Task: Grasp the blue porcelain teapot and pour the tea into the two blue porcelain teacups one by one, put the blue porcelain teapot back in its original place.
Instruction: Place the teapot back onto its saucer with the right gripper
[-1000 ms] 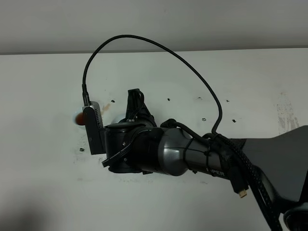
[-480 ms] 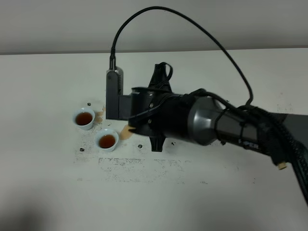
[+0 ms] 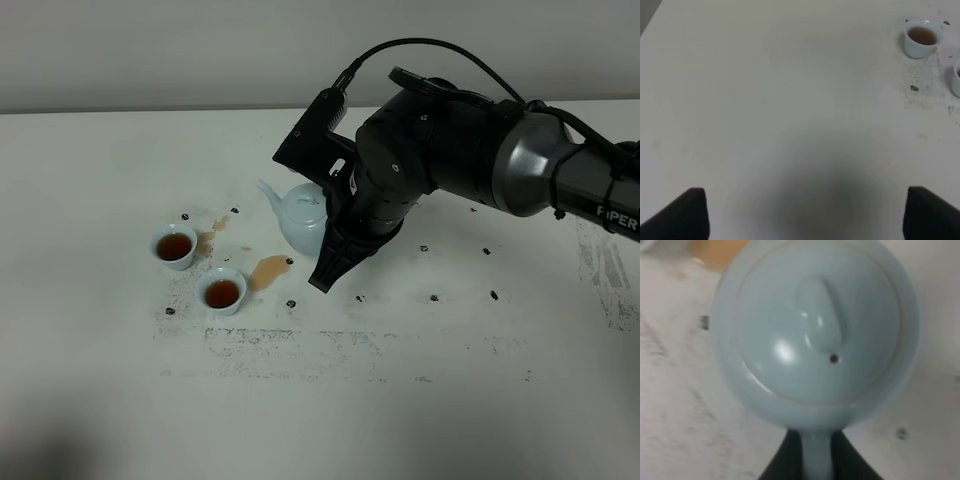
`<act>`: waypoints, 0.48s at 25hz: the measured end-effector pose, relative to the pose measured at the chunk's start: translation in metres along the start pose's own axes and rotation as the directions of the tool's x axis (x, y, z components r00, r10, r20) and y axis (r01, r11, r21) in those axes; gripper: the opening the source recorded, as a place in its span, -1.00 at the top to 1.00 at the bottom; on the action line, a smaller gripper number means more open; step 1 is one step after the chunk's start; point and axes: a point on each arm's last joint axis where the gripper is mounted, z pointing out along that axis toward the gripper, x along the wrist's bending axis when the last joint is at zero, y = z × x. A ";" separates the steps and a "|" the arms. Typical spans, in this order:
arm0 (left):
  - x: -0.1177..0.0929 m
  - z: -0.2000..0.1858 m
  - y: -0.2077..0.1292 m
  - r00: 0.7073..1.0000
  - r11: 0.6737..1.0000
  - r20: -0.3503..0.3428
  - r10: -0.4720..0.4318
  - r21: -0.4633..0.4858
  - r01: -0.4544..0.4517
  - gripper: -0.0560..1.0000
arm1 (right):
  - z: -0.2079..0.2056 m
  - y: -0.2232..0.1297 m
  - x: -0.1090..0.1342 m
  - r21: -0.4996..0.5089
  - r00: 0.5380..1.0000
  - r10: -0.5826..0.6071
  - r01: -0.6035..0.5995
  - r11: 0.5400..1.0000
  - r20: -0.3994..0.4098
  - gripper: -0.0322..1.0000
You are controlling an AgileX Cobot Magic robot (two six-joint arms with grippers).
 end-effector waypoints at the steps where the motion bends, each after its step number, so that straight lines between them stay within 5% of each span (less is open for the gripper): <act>1: 0.000 0.000 0.000 1.000 1.000 0.000 0.000 0.000 0.000 -0.53 | 0.004 0.000 -0.001 -0.009 1.000 0.005 -0.005 1.000 -0.016 0.87; 12: 0.000 0.000 0.000 1.000 1.000 0.000 0.000 0.000 0.000 -0.53 | 0.048 -0.002 0.002 0.000 0.997 0.011 -0.011 1.000 -0.071 0.87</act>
